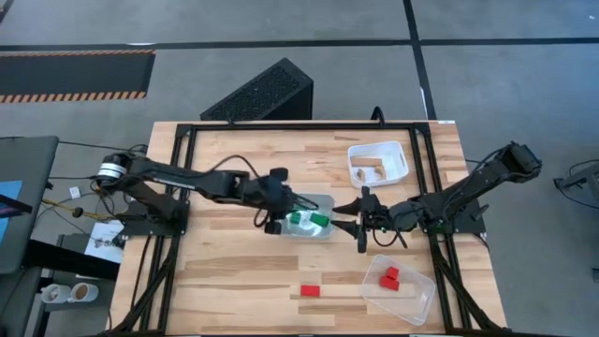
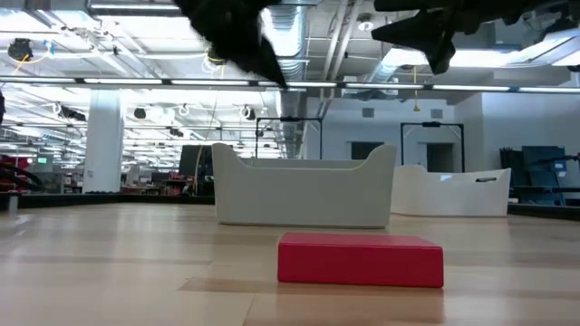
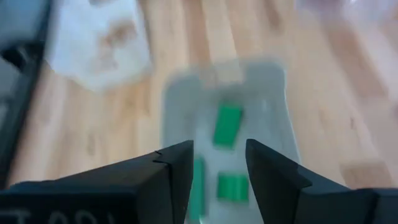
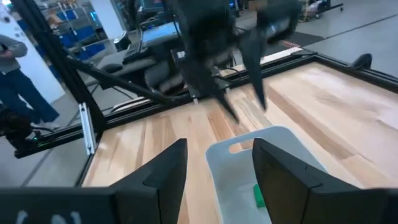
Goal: Sort & place blocks by color
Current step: Put the red block into the transparent bin
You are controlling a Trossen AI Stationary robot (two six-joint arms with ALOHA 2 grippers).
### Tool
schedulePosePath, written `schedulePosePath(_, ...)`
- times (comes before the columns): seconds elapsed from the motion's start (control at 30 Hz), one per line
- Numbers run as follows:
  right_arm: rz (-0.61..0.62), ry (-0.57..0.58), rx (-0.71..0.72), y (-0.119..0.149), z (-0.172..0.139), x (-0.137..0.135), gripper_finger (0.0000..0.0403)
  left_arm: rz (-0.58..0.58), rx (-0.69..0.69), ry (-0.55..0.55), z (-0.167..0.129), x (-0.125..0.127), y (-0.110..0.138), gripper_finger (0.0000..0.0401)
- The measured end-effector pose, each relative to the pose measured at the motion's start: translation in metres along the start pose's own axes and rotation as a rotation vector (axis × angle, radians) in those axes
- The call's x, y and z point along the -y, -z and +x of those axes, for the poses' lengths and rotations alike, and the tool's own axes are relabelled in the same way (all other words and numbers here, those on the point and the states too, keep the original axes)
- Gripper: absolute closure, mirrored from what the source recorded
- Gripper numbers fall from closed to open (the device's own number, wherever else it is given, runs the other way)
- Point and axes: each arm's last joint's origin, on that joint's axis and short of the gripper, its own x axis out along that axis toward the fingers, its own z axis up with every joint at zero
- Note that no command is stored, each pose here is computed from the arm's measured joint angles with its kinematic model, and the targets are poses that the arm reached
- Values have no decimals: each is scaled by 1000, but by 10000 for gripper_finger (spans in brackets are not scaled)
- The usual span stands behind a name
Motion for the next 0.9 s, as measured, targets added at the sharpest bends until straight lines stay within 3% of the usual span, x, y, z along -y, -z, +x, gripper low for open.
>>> schedulePosePath(0.23, 47, -8, 21, -1, 0, -1, 188, 7, 240, 56, -33, -5, -22, 288)
schedulePosePath(0.43, 45, -12, 18, 10, 13, -4, 188, 10, 251, 135, -35, 4, -23, 298)
schedulePosePath(0.57, 11, -32, -38, 25, 22, -8, 188, -28, 257, 125, -39, 7, -24, 308)
schedulePosePath(0.9, -41, -60, -113, 41, 49, -23, 188, -67, 427, 106, -63, 4, -23, 334)
